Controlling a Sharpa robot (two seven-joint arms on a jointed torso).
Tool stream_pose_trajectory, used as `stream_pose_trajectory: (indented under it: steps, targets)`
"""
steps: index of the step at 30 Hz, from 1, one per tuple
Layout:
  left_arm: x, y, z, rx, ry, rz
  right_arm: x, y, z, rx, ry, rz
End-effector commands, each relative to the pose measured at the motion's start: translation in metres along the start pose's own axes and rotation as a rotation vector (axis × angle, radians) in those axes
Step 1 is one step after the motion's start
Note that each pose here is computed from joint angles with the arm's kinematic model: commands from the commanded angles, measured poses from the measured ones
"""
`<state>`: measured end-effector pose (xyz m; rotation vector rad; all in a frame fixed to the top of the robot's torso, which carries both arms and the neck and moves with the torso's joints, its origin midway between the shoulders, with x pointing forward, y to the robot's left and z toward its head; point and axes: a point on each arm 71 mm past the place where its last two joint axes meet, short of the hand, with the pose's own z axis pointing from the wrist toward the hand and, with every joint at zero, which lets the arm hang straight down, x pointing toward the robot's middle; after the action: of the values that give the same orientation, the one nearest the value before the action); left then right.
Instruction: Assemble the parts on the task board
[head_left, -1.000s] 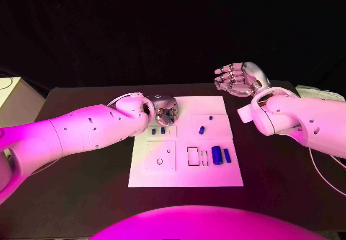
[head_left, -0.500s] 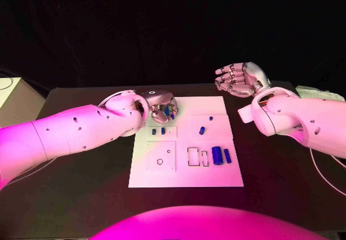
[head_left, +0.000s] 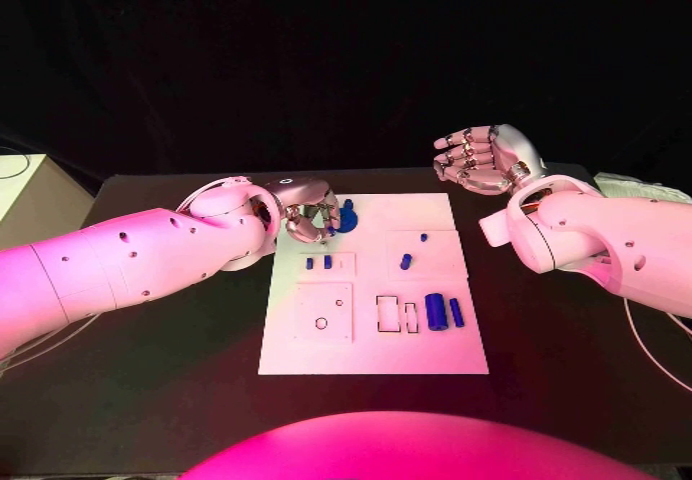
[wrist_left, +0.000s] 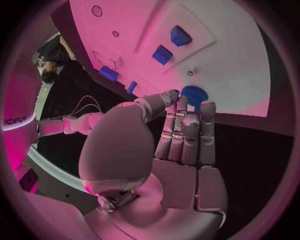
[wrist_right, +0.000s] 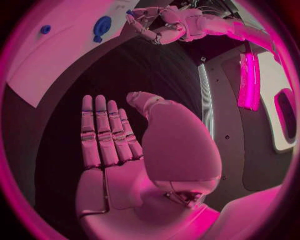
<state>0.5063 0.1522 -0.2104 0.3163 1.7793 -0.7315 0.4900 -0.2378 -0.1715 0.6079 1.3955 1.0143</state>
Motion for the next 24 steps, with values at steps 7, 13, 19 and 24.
stream_pose_trajectory:
  steps: [7,13,19,24]
  targets:
    - [0.0063,0.0094,0.002,-0.035,0.046,0.012,0.001,0.002,0.0,-0.019,0.012,0.002]
    - [0.0092,0.0135,0.0023,-0.055,0.07,0.022,0.001,0.001,0.0,-0.019,0.012,0.002]
    - [0.0112,0.0148,0.0029,-0.063,0.083,0.026,0.001,0.002,0.0,-0.02,0.012,0.002]
    - [0.0124,0.015,0.003,-0.066,0.092,0.026,0.001,0.002,0.0,-0.02,0.012,0.002]
